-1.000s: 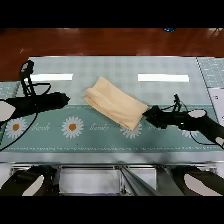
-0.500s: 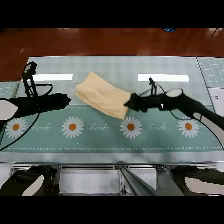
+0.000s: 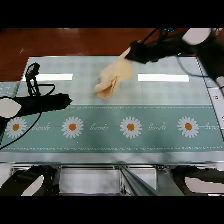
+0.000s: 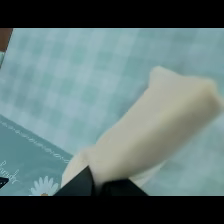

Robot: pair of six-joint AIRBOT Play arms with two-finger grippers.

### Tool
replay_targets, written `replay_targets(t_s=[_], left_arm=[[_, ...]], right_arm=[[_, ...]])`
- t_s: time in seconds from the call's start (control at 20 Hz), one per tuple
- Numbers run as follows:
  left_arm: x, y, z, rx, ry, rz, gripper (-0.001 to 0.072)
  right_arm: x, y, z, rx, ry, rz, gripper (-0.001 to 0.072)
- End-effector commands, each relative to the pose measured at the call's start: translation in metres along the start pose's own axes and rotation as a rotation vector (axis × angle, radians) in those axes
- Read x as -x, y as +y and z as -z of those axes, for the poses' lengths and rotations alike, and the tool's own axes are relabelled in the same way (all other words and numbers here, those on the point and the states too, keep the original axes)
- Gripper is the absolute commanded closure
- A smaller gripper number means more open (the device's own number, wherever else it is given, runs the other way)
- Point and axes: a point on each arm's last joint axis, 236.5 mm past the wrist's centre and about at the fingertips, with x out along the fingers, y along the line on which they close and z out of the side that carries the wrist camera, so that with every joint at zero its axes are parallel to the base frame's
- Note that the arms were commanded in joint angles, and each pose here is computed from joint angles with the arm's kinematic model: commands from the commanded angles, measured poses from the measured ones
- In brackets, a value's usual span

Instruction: Fold the shirts.

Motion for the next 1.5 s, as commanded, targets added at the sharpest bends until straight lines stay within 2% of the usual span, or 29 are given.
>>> replay_targets(t_s=[0.0, 0.3, 0.65, 0.8, 1.0, 1.2, 1.35, 1.4, 1.45], left_arm=[[-0.001, 0.0, 0.001, 0.001, 0.004, -0.001, 0.0682], [-0.001, -0.004, 0.001, 0.016, 0.004, 0.016, 0.0682], [-0.001, -0.004, -0.005, 0.019, -0.021, 0.019, 0.0682], [-0.001, -0.004, -0.014, 0.019, -0.058, 0.019, 0.0682], [0.0, -0.005, -0.021, 0.018, -0.09, 0.02, 0.0682], [0.0, -0.005, -0.021, 0.019, -0.088, 0.023, 0.0682], [-0.001, -0.009, -0.02, 0.01, -0.084, 0.032, 0.0682], [-0.002, -0.011, -0.018, 0.004, -0.08, 0.035, 0.0682], [-0.002, -0.012, -0.017, 0.0, -0.078, 0.037, 0.0682]], right_arm=[[0.071, -0.036, -0.031, -0.015, -0.027, 0.124, 0.0687], [0.199, -0.137, -0.035, -0.242, -0.097, 0.291, 0.0687], [0.311, -0.203, 0.037, -0.516, -0.07, 0.45, 0.0689], [0.346, -0.224, 0.099, -0.67, -0.036, 0.579, 0.0689], [0.376, -0.253, 0.228, -1.023, 0.021, 0.773, 0.0688], [0.374, -0.25, 0.343, -1.341, 0.114, 0.9, 0.0687], [0.368, -0.244, 0.389, -1.43, 0.242, 0.953, 0.0684], [0.374, -0.243, 0.401, -1.47, 0.273, 1.003, 0.0616], [0.382, -0.241, 0.411, -1.491, 0.307, 1.05, 0.0425]])
